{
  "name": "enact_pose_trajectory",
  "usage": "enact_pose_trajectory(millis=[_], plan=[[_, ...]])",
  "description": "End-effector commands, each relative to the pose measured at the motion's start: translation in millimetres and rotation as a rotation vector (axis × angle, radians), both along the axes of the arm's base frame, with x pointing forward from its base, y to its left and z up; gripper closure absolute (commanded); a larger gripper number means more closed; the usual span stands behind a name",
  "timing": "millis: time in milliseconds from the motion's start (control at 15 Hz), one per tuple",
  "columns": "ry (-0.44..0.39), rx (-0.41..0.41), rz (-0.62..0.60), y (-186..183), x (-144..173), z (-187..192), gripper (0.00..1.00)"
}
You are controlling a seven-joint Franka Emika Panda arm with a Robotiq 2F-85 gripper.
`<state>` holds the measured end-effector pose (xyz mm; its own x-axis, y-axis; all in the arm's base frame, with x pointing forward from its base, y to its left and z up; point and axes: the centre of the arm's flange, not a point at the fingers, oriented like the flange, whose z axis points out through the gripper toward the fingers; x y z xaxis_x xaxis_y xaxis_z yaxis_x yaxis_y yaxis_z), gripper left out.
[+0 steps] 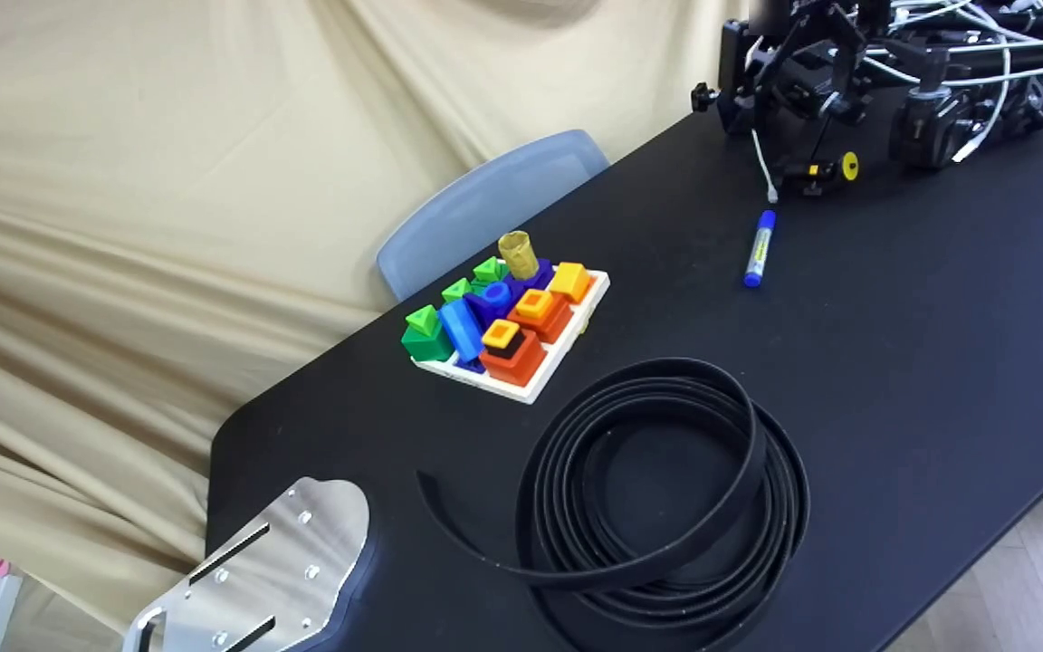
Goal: Change the position of the marker to face across the table
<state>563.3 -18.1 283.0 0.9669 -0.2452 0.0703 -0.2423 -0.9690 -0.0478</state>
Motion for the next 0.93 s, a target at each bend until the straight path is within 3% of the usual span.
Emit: enact_pose_trajectory(millis=[0, 333, 867], plan=[[0.026, 0.003, -0.038, 10, 6, -8, 0.0], [0.061, 0.004, -0.094, 23, 21, -21, 0.0], [-0.043, 0.014, -0.285, 29, 30, -79, 0.0]])
